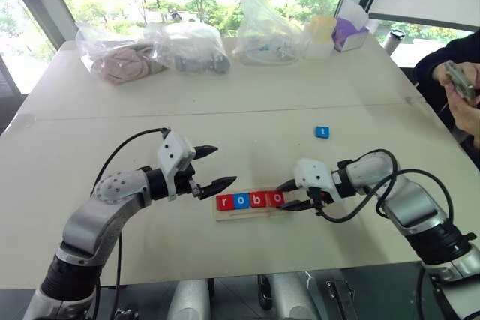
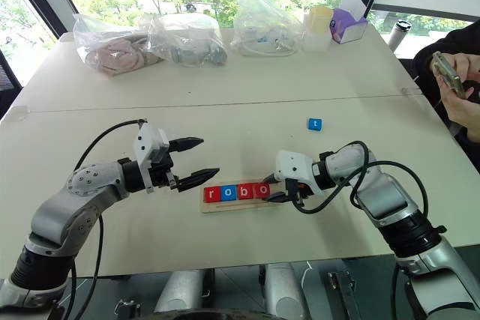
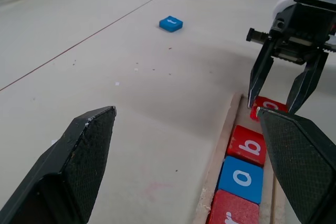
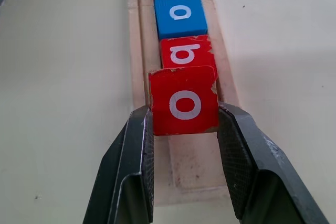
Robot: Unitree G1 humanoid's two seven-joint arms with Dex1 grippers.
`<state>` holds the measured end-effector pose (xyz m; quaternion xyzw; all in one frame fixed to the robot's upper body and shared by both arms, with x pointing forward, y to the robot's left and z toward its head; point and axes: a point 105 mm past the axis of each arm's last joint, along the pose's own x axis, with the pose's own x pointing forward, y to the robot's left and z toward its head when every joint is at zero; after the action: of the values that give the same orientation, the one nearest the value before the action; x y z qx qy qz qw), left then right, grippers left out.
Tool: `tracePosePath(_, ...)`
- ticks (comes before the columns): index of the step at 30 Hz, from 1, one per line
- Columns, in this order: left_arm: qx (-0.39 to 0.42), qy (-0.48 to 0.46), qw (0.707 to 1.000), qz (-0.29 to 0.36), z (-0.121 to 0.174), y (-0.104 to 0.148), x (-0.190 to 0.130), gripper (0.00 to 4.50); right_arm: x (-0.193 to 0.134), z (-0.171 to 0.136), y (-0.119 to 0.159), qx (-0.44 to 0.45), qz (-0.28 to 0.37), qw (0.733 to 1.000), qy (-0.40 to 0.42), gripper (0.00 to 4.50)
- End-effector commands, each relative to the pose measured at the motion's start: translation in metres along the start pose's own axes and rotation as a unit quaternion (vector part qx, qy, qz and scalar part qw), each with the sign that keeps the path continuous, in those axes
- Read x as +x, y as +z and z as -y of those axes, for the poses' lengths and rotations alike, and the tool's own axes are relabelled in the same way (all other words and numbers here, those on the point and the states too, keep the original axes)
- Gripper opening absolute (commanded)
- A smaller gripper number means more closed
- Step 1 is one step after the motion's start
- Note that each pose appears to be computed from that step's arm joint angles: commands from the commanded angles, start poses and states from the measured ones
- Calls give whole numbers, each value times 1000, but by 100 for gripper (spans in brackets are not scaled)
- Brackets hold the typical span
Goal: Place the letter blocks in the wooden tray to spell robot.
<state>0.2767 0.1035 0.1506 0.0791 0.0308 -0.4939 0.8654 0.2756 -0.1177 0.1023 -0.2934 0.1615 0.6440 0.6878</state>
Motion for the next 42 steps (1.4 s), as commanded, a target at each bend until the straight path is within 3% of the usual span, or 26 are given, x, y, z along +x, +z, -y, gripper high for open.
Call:
tracePosePath(1, 19, -2, 1000, 17, 3, 11, -1, 450, -1, 7, 5, -20, 0, 1000, -14, 112)
tracePosePath(13, 18, 1, 1000, 19, 3, 12, 0, 450, 1, 10, 4, -21, 0, 1000, -16, 112)
tracePosePath(19, 18, 2, 1000, 20, 3, 12, 0, 450, 1, 8, 6, -23, 0, 1000, -9, 420)
tracePosePath(20, 18, 2, 1000, 20, 3, 12, 0, 450, 1, 7, 6, -24, -1, 1000, -6, 447)
tracePosePath(27, 18, 2, 1000, 20, 3, 12, 1, 450, 0, 18, 12, -21, 14, 999, -38, 447)
tracePosePath(30, 17, 1, 1000, 20, 4, 12, 1, 450, -7, 43, 14, -12, 22, 993, -113, 447)
tracePosePath(34, 17, 4, 1000, 20, 4, 12, 2, 450, -28, 88, 6, 46, 27, 965, -258, 447)
tracePosePath(37, 16, 4, 1000, 21, 4, 12, 2, 450, -60, 126, -16, 130, 13, 900, -415, 447)
tracePosePath(42, 15, 0, 1000, 22, 6, 11, 3, 450, -74, 139, -38, 208, -11, 828, -521, 447)
